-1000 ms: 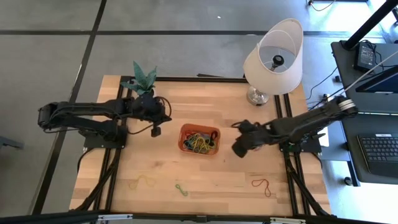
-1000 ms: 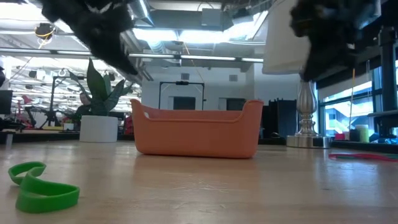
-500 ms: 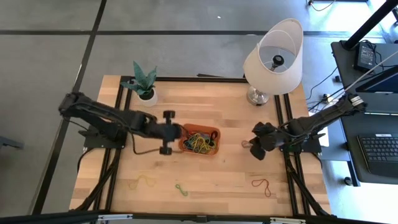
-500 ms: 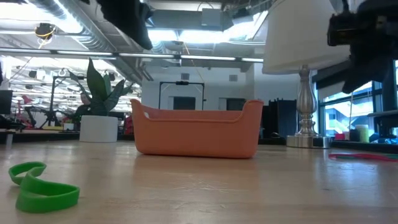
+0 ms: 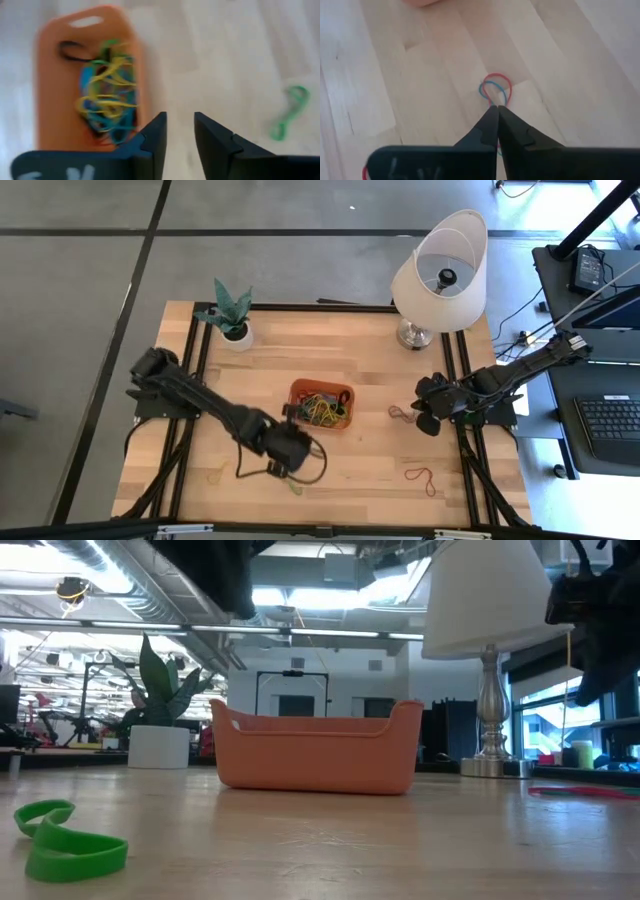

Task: Pick and place rubber bands into bin
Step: Put the green rubber band into the orange bin

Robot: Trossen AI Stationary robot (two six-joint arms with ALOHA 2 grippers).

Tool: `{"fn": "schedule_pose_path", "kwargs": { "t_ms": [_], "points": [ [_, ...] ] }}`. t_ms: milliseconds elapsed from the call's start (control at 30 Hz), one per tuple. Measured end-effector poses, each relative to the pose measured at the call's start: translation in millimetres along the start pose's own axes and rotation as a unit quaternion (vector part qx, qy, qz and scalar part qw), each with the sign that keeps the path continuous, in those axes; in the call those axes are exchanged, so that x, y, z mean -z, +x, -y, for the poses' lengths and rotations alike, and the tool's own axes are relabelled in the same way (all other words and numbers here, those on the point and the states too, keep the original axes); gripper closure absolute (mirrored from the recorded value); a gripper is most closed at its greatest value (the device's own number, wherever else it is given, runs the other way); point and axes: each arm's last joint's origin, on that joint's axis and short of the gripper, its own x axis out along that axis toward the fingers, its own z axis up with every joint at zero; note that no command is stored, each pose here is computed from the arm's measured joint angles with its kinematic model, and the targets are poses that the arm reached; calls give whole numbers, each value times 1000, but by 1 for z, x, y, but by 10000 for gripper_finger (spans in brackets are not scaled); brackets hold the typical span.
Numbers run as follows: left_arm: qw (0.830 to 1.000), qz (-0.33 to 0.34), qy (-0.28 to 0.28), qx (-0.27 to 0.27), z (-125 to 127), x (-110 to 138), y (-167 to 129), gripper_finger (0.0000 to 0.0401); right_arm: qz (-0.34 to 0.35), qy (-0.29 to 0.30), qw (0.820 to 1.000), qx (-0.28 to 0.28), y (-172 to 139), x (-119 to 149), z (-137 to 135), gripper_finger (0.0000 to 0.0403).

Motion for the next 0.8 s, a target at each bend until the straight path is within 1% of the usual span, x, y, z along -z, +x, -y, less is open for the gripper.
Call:
{"fn": "schedule_pose_path", "kwargs": {
  "t_ms": [133, 267, 333, 467, 700, 800],
  "points": [
    [998, -27, 25, 48, 24, -1, 16, 280, -1, -16, 1000, 0, -3, 1, 2, 393],
    [991, -65, 38, 106, 46, 4, 33, 258, 2, -27, 1000, -3, -4, 1, 3, 399],
    [988, -82, 45, 123, 56, 7, 42, 250, 0, -28, 1000, -1, -4, 2, 3, 399],
    [983, -107, 60, 135, 71, 13, 57, 245, 0, -29, 1000, 0, -4, 2, 4, 391],
    [975, -147, 65, 153, 85, 21, 91, 248, 0, -39, 999, 1, -4, 2, 4, 397],
    [974, -146, 71, 159, 88, 21, 96, 254, 0, -40, 999, 1, -4, 2, 4, 397]
  ]
}}
